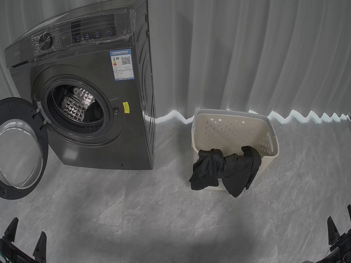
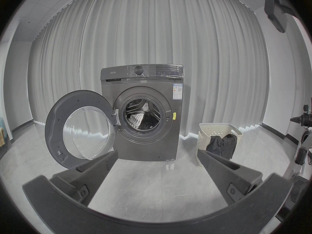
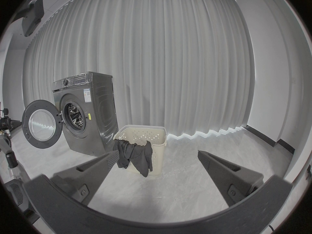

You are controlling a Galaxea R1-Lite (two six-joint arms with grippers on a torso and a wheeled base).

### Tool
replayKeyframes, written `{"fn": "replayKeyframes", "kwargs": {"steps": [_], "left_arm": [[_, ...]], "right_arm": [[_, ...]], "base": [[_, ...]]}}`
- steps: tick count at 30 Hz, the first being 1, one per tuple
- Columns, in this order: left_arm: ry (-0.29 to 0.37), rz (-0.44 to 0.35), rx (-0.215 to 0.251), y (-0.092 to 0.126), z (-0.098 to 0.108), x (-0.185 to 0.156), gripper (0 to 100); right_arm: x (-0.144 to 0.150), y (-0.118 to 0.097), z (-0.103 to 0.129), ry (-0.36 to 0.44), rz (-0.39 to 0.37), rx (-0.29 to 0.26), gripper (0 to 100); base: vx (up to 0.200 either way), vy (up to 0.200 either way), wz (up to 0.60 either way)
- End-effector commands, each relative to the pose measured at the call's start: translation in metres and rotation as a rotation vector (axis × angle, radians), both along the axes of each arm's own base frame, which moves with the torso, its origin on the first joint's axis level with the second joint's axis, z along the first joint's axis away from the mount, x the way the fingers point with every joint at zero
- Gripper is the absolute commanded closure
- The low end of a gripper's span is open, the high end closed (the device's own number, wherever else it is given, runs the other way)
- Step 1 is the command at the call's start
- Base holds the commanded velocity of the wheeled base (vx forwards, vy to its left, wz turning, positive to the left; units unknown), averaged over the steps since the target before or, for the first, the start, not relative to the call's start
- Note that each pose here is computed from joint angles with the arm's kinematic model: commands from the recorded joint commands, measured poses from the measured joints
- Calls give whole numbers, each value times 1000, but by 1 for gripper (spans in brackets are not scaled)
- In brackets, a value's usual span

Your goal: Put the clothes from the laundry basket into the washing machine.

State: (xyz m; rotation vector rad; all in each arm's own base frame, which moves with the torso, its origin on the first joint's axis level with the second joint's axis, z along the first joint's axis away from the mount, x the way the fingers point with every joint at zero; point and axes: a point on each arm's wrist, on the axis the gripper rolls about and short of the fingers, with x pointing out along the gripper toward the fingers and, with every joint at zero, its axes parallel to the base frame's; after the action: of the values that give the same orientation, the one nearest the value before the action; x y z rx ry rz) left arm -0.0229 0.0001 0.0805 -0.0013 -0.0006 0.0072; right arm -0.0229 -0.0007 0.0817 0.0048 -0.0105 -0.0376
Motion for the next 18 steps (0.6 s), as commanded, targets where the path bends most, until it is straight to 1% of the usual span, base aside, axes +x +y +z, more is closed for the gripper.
{"fn": "replayKeyframes", "kwargs": {"steps": [1,2,18], "left_arm": [[1,0,1,0,-5,0,0],[1,0,1,0,-5,0,0],[2,2,0,0,-5,0,0]], "right_arm": [[0,0,-5,1,-1,0,0],[0,0,-5,1,-1,0,0],[0,0,-5,1,-2,0,0]], "base": [[0,0,0],[0,0,0],[0,-200,0]]}}
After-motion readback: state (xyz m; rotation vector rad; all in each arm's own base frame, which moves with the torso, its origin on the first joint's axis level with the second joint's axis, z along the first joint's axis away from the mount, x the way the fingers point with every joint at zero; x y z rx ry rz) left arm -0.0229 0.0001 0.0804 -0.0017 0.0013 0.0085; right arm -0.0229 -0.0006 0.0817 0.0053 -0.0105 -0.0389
